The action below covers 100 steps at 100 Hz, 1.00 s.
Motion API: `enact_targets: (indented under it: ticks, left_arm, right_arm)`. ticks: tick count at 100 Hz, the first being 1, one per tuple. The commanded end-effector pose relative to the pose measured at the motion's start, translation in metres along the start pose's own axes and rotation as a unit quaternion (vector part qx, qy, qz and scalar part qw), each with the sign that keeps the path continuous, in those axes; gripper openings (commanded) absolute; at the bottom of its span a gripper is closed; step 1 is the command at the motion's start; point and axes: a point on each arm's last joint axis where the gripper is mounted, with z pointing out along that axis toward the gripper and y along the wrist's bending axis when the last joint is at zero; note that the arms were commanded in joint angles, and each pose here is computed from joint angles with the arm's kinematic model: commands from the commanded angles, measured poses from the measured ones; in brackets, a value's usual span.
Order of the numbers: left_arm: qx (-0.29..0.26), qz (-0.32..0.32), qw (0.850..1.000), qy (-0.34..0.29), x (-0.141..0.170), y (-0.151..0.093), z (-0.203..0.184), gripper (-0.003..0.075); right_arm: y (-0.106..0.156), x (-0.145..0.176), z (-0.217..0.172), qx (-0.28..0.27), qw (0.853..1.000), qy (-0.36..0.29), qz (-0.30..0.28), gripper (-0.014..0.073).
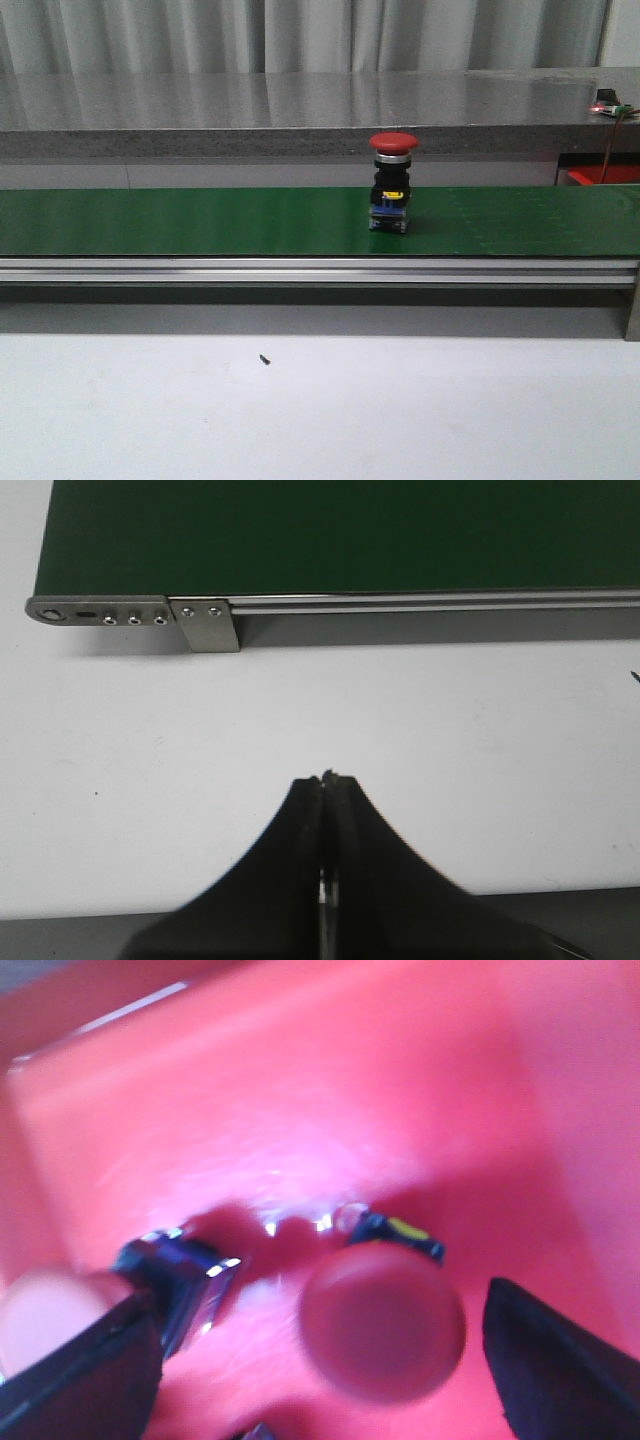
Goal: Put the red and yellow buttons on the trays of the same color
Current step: 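Move the right gripper back over the second red button on the belt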
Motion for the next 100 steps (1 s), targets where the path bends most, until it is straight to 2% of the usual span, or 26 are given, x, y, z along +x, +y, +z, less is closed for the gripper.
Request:
enact_targets:
  ticks: [1, 31, 55, 87, 100]
  left_arm:
    - [0.005, -0.001, 0.999, -0.04, -0.01, -0.002, -0.007, -0.002]
    - [0.005, -0.001, 0.999, -0.04, -0.01, -0.002, -0.007, -0.002]
    - [0.005, -0.001, 0.999, -0.04, -0.01, -0.002, -0.007, -0.0019]
    - [0.005, -0.001, 0.999, -0.04, -0.01, -0.002, -0.007, -0.002]
    - [0.005, -0.001, 0.999, -0.04, -0.01, -0.002, -0.007, -0.002]
  right_arm:
    - [0.013, -0.017, -0.065, -0.001, 0.997, -0.073, -0.027, 0.0646]
    - [0.022, -0.008, -0.133, 0.008, 0.995, -0.09, -0.043, 0.0646]
    - [0.029, 0.026, -0.179, 0.009, 0.992, -0.112, -0.061, 0.0646]
    - [0.048, 0.072, -0.212, -0.003, 0.986, -0.113, -0.119, 0.0646]
    - [0.063, 0.085, -0.221, -0.036, 0.982, -0.102, -0.158, 0.0646]
